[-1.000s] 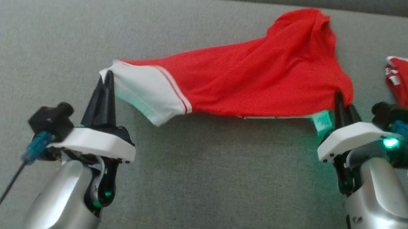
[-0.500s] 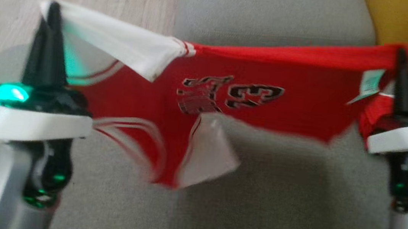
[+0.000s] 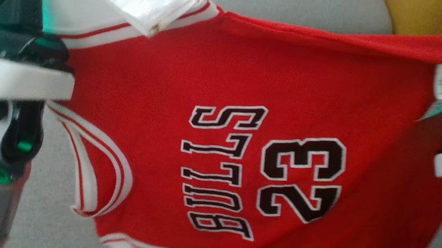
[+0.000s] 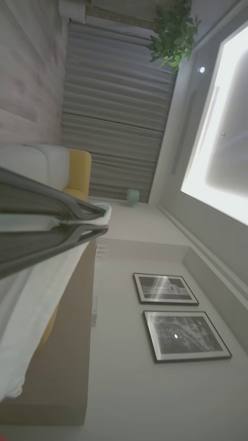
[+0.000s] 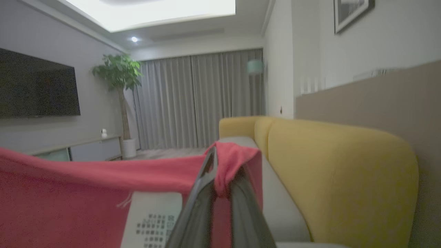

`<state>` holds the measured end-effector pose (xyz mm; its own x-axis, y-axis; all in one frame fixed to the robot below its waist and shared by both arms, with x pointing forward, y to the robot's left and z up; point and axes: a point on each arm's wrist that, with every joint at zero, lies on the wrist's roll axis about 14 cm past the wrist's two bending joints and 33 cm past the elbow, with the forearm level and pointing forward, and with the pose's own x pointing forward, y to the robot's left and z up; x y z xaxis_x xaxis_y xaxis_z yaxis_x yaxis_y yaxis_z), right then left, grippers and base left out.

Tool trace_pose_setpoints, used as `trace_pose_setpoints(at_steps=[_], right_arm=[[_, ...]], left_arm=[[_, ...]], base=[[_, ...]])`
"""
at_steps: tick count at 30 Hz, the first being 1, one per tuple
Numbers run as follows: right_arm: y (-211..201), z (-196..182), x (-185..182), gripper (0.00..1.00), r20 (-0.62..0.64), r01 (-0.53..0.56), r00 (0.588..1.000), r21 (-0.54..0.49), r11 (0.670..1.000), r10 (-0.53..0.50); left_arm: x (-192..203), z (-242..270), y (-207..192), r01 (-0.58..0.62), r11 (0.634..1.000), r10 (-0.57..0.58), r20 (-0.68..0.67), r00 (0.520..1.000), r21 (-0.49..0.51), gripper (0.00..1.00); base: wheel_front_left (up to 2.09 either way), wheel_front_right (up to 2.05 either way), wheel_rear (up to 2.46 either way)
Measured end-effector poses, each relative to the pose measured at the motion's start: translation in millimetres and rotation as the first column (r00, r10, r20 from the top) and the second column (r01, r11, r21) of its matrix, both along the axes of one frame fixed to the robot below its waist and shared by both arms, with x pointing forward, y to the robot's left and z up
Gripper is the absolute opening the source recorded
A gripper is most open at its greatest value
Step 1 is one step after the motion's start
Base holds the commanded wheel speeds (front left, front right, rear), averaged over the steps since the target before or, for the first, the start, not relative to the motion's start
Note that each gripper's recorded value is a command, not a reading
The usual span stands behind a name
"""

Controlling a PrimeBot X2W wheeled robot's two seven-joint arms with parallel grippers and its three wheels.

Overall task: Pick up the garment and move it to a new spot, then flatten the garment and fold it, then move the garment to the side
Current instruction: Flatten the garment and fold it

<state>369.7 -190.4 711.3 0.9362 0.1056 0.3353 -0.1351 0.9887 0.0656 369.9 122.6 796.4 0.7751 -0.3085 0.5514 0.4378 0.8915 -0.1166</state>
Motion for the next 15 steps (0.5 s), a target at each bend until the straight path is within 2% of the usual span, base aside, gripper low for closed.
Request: trace_pose_setpoints(at_steps=[3,6,11,15], right_arm=[[5,-34,28,0.00,-0.127,-0.021,0.992,0.011,1.000,0.022],[10,-48,67,0.00,-0.183,-0.036,0.982,0.008,0.999,0.036],[16,-32,143,0.00,-0.153,-0.033,0.988,-0.051,0.998,0.025],[19,-16,194,0.00,-0.105,-0.007,0.994,-0.106,0.994,-0.004]], left_arm=[[36,-22,1,-0.010,1.000,0.013,-0.095,0.995,0.028,0.00],[75,-34,-1,-0.016,0.997,0.026,-0.141,0.990,0.072,0.00],[144,-17,2,-0.073,0.989,0.084,-0.088,0.993,0.125,0.00],[187,7,2,-0.131,0.985,0.134,-0.015,0.991,0.112,0.00]], base=[[0.00,0.00,0.00],[0.00,0.00,0.00],[0.00,0.00,0.00],[0.00,0.00,0.00]])
